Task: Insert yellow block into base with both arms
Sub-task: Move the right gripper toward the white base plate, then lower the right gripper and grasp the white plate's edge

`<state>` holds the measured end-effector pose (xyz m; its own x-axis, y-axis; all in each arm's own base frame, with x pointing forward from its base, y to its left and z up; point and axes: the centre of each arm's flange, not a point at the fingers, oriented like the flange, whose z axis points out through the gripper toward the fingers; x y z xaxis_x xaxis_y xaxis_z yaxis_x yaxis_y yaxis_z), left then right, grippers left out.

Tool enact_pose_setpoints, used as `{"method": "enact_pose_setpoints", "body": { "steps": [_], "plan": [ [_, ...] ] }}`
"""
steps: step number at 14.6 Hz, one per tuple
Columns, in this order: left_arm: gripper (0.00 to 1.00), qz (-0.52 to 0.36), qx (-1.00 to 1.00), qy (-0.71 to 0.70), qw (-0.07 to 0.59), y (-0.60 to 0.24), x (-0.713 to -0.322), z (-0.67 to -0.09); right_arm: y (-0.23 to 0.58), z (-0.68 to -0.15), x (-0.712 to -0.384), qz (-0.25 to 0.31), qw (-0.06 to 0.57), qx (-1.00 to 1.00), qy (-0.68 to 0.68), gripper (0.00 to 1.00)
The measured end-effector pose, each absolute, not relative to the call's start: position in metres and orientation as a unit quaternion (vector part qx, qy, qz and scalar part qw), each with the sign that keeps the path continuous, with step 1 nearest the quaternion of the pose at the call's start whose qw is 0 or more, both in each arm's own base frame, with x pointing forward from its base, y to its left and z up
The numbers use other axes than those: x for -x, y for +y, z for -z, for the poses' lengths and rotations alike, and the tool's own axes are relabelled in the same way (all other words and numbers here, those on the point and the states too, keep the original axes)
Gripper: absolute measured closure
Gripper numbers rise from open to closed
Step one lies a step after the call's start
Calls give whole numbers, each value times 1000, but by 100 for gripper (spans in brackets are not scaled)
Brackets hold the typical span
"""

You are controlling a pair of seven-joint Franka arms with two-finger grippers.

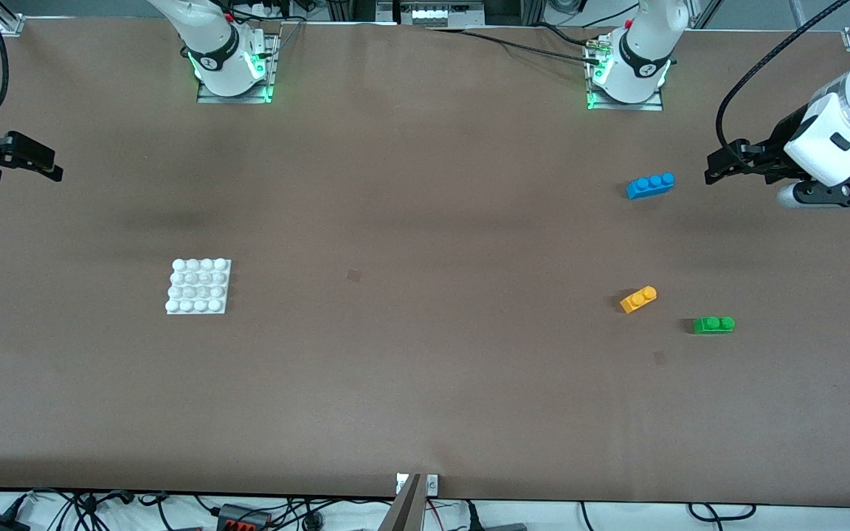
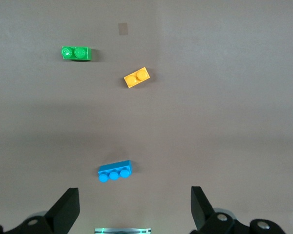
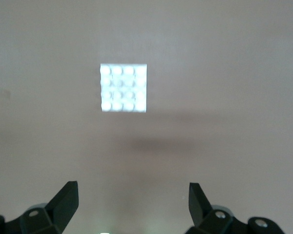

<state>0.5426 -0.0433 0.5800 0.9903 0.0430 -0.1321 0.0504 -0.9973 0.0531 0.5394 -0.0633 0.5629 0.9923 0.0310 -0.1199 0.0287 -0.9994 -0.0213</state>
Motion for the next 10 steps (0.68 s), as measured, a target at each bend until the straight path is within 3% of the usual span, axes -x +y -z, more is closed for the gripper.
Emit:
{"method": "enact_pose_setpoints", "body": {
  "steps": [4, 10],
  "plan": [
    [0, 65, -997, 23, 28, -43, -543, -580, -65, -485, -565, -124, 13, 992, -3, 0],
    [0, 68, -997, 21, 28, -43, -542, -580, -55, -322, -617, -88, -3, 996, 27, 0]
  ]
}}
